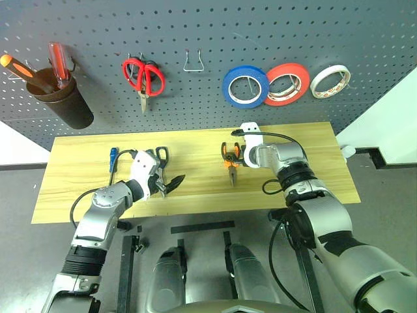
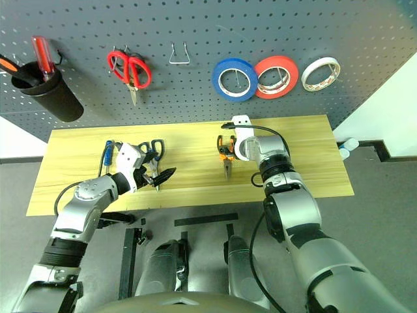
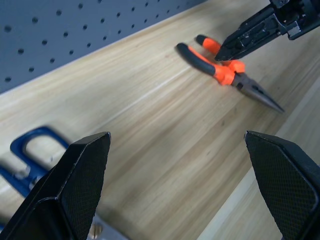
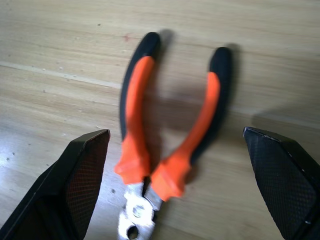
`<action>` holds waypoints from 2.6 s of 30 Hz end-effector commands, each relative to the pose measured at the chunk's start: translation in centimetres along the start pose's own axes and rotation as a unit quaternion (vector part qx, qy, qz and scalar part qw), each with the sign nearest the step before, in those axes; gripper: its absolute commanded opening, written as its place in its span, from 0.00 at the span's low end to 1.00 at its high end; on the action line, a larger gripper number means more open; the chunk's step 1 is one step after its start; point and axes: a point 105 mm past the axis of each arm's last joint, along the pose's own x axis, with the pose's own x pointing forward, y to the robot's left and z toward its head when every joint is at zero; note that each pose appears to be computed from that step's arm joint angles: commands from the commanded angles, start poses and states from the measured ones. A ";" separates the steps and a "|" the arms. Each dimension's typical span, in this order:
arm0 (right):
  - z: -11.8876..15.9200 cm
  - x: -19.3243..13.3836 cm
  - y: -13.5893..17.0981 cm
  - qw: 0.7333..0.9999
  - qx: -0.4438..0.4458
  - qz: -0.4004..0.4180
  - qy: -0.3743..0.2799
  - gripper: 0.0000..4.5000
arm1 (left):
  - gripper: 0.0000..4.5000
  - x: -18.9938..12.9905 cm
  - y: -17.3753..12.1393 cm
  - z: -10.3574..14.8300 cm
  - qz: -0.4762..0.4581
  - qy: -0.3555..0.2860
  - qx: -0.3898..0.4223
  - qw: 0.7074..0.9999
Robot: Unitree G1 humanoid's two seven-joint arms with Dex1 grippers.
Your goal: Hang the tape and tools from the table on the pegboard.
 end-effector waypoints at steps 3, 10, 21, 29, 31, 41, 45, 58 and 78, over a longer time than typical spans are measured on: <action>0.5 0.4 1.1 1.000 -0.007 0.011 -0.010 1.00 | 1.00 -1.0 0.2 0.7 0.007 -0.011 0.012 1.000; 0.3 0.8 1.5 0.999 -0.050 -0.002 0.002 1.00 | 1.00 -1.4 0.3 0.4 0.015 -0.004 0.017 1.000; 0.2 1.0 2.5 0.994 -0.103 -0.010 0.028 0.96 | 1.00 -1.5 0.2 -0.1 0.024 -0.001 0.017 1.000; 0.0 1.0 2.1 0.993 -0.107 -0.020 0.041 0.49 | 1.00 -1.7 0.3 -0.3 0.029 0.001 0.017 0.999; -0.1 0.9 2.0 0.993 -0.110 -0.019 0.045 0.46 | 1.00 -1.8 0.4 -0.3 0.030 0.002 0.017 0.999; 2.3 -1.1 2.7 0.988 -0.151 0.036 0.027 0.46 | 1.00 -2.4 0.9 1.0 0.034 -0.024 0.021 0.999; 4.8 -4.1 4.3 0.983 -0.154 0.089 -0.034 0.46 | 1.00 -3.1 0.8 2.4 0.028 -0.051 0.023 0.998; 8.7 -14.5 11.3 0.912 -0.167 0.262 -0.267 0.46 | 1.00 -4.5 3.5 5.6 0.051 -0.092 0.041 0.994; 19.6 -18.6 12.2 0.833 -0.152 0.170 -0.503 0.46 | 1.00 -5.9 3.5 10.2 -0.015 -0.169 0.045 0.984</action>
